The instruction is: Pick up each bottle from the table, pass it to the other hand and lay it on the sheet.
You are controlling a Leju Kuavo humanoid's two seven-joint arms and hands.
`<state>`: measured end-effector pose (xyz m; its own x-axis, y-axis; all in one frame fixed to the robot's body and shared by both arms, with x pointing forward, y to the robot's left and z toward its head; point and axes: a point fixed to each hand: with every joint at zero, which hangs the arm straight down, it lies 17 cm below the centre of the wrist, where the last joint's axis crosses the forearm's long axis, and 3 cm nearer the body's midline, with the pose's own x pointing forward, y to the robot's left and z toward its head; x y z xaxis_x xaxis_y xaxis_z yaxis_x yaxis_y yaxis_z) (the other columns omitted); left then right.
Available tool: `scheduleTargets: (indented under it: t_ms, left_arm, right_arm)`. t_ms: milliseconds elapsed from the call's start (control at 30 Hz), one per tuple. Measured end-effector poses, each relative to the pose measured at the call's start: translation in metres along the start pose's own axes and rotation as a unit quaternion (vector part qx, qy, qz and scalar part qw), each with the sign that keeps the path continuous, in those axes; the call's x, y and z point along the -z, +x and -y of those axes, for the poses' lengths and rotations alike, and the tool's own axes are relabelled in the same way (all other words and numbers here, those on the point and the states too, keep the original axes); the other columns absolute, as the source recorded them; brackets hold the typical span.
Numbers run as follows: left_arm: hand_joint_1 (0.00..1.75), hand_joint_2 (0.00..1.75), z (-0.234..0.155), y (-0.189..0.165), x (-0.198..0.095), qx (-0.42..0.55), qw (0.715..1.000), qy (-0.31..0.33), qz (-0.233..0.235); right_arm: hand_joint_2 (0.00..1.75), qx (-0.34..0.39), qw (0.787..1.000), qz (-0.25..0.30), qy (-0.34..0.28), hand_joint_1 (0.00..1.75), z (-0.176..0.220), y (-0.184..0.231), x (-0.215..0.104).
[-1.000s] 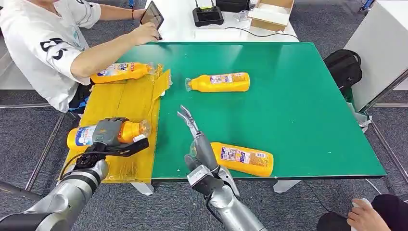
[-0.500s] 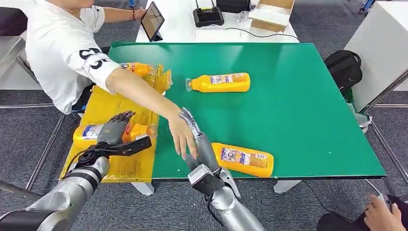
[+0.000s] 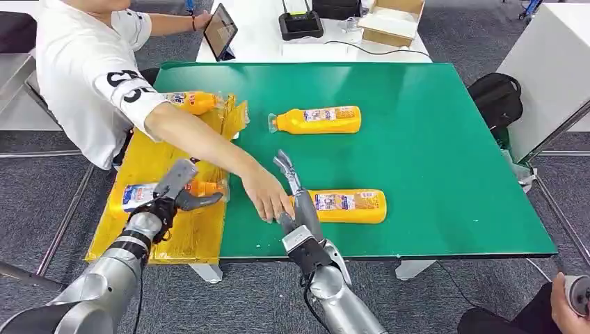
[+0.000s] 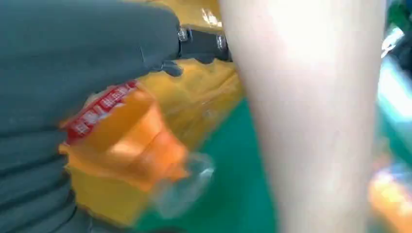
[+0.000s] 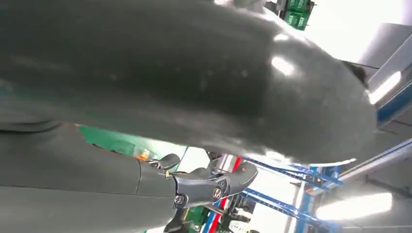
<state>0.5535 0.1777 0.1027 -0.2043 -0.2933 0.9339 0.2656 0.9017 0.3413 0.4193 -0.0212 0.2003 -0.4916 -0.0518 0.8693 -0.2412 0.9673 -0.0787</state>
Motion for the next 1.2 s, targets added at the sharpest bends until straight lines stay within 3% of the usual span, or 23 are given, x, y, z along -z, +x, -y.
scheduleTargets:
  t_ms: [133, 167, 333, 467, 567, 700, 833, 1033, 1200]
  left_arm:
    - [0.0, 1.75, -0.061, 0.039, 0.004, -0.139, 0.972, 0.174, 0.072]
    - [0.0, 1.75, -0.07, 0.043, 0.002, -0.172, 0.962, 0.195, 0.083]
    - [0.0, 1.75, -0.094, 0.058, -0.008, -0.241, 0.929, 0.255, 0.117]
    - [0.0, 1.75, -0.12, 0.063, -0.032, -0.19, 0.914, 0.334, 0.131]
    - [0.0, 1.75, -0.127, 0.069, -0.045, -0.171, 0.91, 0.35, 0.142]
    - [0.0, 1.75, -0.129, 0.073, -0.07, -0.112, 0.904, 0.386, 0.142]
    - [0.0, 1.75, -0.104, 0.07, -0.086, -0.088, 0.914, 0.372, 0.138]
    - [0.0, 1.75, -0.089, 0.073, -0.094, -0.08, 0.919, 0.358, 0.142]
    - [0.0, 1.75, -0.075, 0.071, -0.095, -0.066, 0.928, 0.339, 0.139]
  right_arm:
    - [0.0, -0.015, 1.0, -0.009, 0.007, 0.0, -0.003, -0.006, -0.002]
    - [1.75, -0.018, 1.0, -0.012, 0.01, 0.0, -0.003, -0.008, -0.003]
    - [1.75, -0.041, 0.998, -0.029, 0.025, 0.0, -0.006, -0.02, -0.005]
    - [1.75, -0.096, 0.992, -0.057, 0.054, 0.0, -0.001, -0.042, -0.007]
    - [1.75, -0.12, 0.989, -0.067, 0.063, 0.0, 0.007, -0.05, -0.005]
    - [1.75, -0.22, 0.966, -0.114, 0.076, 0.0, 0.044, -0.079, 0.0]
    - [1.75, -0.307, 0.93, -0.172, 0.11, 0.0, 0.097, -0.107, 0.014]
    - [1.75, -0.344, 0.914, -0.184, 0.11, 0.0, 0.134, -0.112, 0.025]
    - [1.75, -0.363, 0.889, -0.241, 0.145, 0.0, 0.152, -0.138, 0.016]
